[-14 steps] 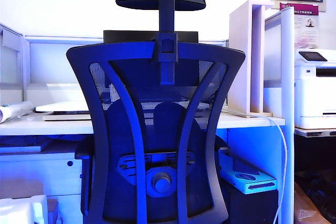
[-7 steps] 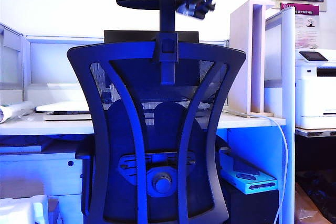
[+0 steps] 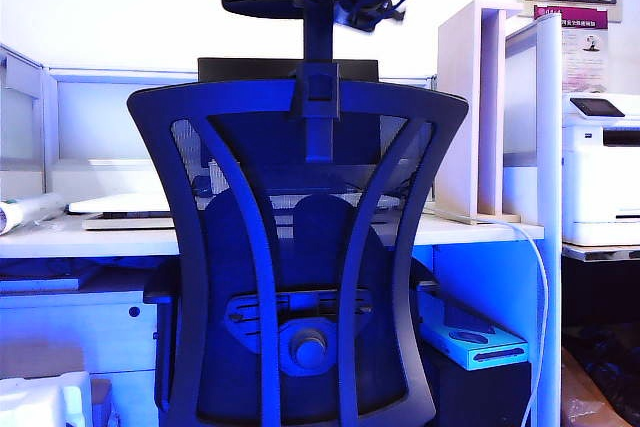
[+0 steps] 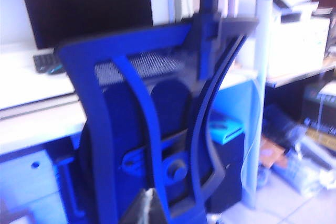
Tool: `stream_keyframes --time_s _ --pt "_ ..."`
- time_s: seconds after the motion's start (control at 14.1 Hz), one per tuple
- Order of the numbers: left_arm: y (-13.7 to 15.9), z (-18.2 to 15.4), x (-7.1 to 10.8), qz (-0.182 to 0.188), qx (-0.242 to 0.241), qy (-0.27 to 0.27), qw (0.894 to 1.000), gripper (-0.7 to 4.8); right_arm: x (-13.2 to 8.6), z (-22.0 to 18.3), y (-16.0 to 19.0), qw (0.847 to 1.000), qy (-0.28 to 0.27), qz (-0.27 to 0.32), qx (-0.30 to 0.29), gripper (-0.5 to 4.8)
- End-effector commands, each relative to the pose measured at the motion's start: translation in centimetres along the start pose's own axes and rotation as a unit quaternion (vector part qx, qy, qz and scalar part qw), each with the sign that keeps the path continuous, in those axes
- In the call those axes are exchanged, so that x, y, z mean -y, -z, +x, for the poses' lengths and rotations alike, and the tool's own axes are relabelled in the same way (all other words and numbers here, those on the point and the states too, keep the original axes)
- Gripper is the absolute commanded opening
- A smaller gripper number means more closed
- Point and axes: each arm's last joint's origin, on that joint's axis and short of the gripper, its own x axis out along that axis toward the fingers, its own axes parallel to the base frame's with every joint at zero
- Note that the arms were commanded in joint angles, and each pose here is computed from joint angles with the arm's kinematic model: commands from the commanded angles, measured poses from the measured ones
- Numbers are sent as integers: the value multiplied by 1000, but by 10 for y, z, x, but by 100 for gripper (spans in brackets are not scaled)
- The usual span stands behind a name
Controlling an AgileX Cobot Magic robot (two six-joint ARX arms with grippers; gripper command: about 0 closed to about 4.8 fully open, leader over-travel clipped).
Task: Pull out the black chair under the table.
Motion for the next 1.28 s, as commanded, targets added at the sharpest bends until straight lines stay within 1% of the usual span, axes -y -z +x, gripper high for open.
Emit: stream_keyframes --time_s 0.07,0.14,0.36,0.5,0.57,0.78,0.85,1.0,1.14,1.28 --pt "-4 0 0 -3 18 4 1000 -6 -3 0 -5 999 5 35 17 -6" --pt "-4 0 0 -3 20 4 1000 -6 -5 0 -4 999 -10 36 9 -6" --pt "-10 0 0 -13 49 5 999 -6 -9 -7 -10 999 -2 39 -22 -6" --pt "-11 -1 0 -12 54 5 998 -6 -16 -15 -18 999 0 23 -45 -6" --pt "-11 -1 0 -12 54 5 998 -6 -23 -17 -21 999 -7 15 -48 -6" --pt "-13 -1 1 -7 64 17 998 -6 -44 -31 -45 999 -28 0 -27 -6" --pt "-14 -1 1 -5 67 19 998 -6 -51 -33 -48 999 -35 -1 -28 -6" --pt "-14 -1 1 -5 69 18 997 -6 -58 -45 -51 998 -37 -9 -44 -6" --pt "-14 -1 1 -5 69 18 997 -6 -57 -56 -45 998 -34 -8 -57 -6" --pt "-14 -1 1 -5 69 18 997 -6 -56 -80 -40 998 -12 -6 -69 -6"
